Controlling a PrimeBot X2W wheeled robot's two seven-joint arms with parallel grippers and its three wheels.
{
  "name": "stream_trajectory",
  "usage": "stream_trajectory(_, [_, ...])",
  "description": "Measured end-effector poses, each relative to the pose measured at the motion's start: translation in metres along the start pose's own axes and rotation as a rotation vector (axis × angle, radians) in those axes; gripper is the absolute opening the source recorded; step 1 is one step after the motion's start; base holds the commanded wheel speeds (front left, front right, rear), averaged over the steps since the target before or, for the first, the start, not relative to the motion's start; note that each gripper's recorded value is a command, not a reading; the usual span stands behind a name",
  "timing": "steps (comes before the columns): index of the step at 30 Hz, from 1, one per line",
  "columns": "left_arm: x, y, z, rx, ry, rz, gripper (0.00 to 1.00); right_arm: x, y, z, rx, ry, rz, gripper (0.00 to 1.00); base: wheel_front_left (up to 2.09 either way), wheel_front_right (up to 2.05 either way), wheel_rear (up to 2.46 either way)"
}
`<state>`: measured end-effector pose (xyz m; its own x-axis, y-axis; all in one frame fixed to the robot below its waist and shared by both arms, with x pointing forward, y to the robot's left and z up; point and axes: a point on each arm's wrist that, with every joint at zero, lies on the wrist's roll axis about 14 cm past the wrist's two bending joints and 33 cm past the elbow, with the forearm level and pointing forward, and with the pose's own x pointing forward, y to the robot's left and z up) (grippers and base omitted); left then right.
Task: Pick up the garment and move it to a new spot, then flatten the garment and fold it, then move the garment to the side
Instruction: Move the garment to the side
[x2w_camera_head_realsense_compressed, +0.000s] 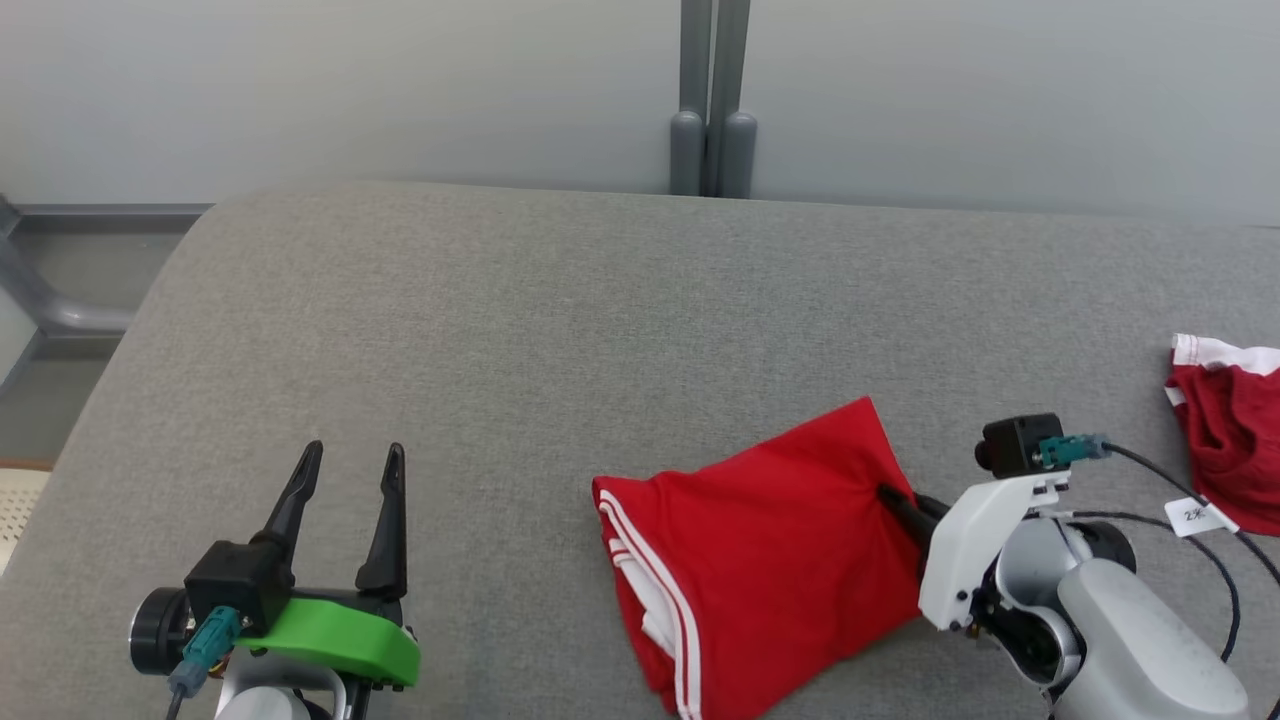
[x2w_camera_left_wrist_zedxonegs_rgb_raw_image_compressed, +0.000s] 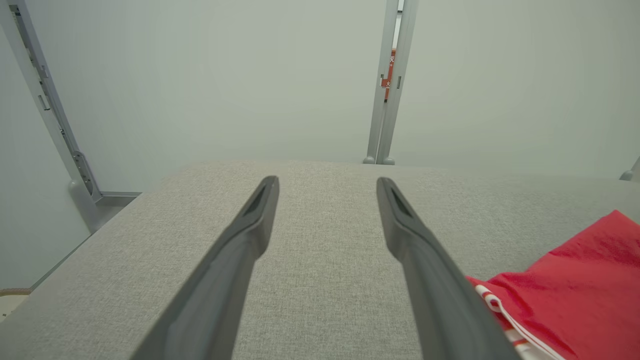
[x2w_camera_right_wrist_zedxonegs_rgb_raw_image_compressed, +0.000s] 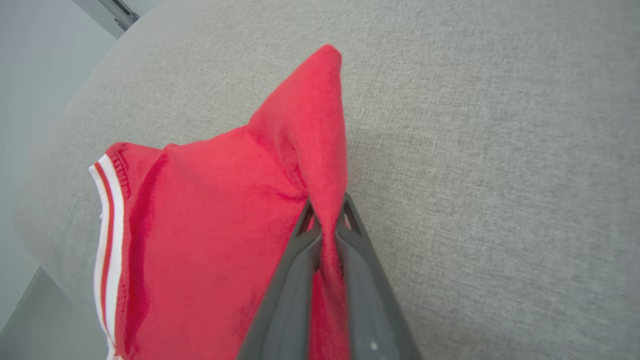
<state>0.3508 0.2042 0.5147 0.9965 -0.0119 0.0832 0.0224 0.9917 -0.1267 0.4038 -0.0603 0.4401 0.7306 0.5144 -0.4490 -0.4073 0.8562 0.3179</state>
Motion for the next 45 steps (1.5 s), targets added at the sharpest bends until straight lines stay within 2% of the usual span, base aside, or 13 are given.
stream_trajectory(6, [0.016,-0.036,-0.001,-0.015,-0.003,-0.110,1.00,-0.018,-0.032,0.033,-0.031,-0.092,-0.077,0.00,0.00,0.00,0.00])
stream_trajectory(9, [0.029,-0.066,-0.003,-0.031,-0.002,-0.194,1.00,-0.037,-0.057,0.045,-0.028,-0.142,-0.143,0.00,0.00,0.00,0.00])
stream_trajectory(21, [0.058,-0.156,-0.018,-0.054,0.031,-0.448,1.00,-0.097,-0.111,0.042,0.084,-0.256,-0.321,0.00,0.00,0.00,0.00])
stream_trajectory(27, [0.066,-0.186,-0.029,-0.058,0.063,-0.543,1.00,-0.111,-0.125,0.045,0.100,-0.306,-0.368,0.00,0.00,0.00,0.00])
stream_trajectory(32, [0.071,-0.197,-0.045,-0.058,0.103,-0.577,1.00,-0.094,-0.124,0.063,0.067,-0.319,-0.345,0.00,0.00,0.00,0.00])
stream_trajectory(36, [0.082,-0.199,-0.057,-0.059,0.129,-0.587,1.00,-0.075,-0.128,0.092,0.019,-0.334,-0.326,0.00,0.00,0.00,0.00])
stream_trajectory(41, [0.093,-0.199,-0.075,-0.062,0.164,-0.594,1.00,-0.075,-0.168,0.126,-0.059,-0.341,-0.396,0.00,0.00,0.00,0.00])
stream_trajectory(45, [0.097,-0.195,-0.091,-0.065,0.199,-0.585,1.00,-0.081,-0.202,0.128,-0.122,-0.285,-0.462,0.00,0.00,0.00,0.00])
